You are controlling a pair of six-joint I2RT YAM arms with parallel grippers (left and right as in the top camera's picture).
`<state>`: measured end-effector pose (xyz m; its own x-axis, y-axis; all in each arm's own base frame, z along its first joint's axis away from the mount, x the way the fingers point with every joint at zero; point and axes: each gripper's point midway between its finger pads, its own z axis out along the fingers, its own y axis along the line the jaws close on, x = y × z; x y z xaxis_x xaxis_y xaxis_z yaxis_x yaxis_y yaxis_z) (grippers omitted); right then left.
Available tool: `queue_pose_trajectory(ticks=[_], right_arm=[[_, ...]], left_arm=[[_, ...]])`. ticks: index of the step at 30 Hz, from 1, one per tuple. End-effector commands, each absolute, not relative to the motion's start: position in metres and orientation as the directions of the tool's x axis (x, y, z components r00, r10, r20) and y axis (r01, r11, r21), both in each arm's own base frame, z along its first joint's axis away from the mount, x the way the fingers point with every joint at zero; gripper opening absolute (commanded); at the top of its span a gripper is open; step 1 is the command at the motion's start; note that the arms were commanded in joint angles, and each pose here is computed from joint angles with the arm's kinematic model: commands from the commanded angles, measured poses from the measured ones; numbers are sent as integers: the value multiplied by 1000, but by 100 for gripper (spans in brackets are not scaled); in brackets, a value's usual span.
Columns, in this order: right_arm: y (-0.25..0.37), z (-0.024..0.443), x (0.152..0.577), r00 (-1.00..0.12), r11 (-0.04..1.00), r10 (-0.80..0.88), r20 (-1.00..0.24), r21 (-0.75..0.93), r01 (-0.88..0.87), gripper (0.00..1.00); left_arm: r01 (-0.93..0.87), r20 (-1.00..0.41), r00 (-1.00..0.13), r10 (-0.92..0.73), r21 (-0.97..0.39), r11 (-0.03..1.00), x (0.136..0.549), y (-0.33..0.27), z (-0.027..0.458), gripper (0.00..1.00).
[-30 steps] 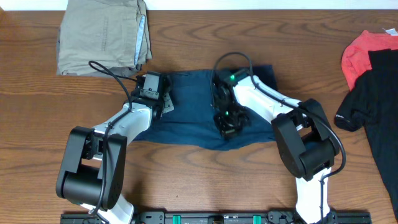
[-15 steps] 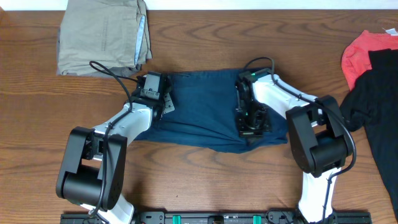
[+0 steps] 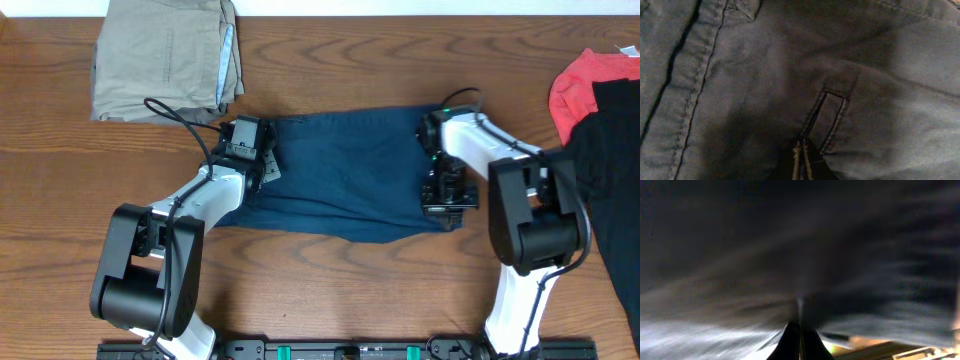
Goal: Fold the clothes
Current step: 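Withdraw the right gripper to the right side, then release the waistband with the left gripper and move it left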
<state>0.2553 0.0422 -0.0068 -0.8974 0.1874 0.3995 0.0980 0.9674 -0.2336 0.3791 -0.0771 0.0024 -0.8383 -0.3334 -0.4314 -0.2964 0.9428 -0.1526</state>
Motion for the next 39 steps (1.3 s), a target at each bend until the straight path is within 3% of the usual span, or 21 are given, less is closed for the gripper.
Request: queue_pose_trajectory(ticks=[1,9,19,24,26,28,30,31,33,36,37,39], right_arm=[[5,-17,266,-893,918,313,322,-345,198,1],[-30,-6,282,-865,866,453,215,-337,370,1],[-34,90,310,-878,860,468,-102,-177,479,4],[-34,132,315,-851,860,468,-240,-97,501,58],[-34,141,317,-840,861,468,-273,-74,503,73],[-33,145,320,-834,861,468,-293,-61,505,99],[-33,145,323,-830,861,468,-303,-56,506,99],[-33,145,324,-829,861,468,-307,-53,506,99],[-34,146,327,-825,861,468,-316,-48,507,99],[-34,149,337,-810,861,468,-353,-26,508,99],[-34,151,344,-799,860,467,-379,-14,510,99],[-36,155,354,-781,859,466,-416,2,512,99]], left_arm=[[-317,-429,-841,-330,-104,943,372,-65,-2,6],[-317,-426,-843,-330,-102,943,371,-65,-3,6],[-314,-442,-834,-331,-114,943,370,-65,14,6],[-289,-469,-816,-339,-177,941,366,-71,49,6],[-264,-484,-805,-343,-226,938,365,-77,69,6],[-234,-493,-798,-347,-276,932,360,-84,89,6],[-219,-499,-794,-348,-299,929,351,-85,105,6],[-221,-498,-795,-347,-297,929,346,-84,110,10],[-231,-487,-802,-346,-282,931,333,-77,116,43],[-248,-460,-821,-338,-246,937,316,-61,118,68],[-257,-449,-825,-342,-241,936,312,-55,118,81],[-257,-423,-837,-347,-255,932,308,-45,117,90]])
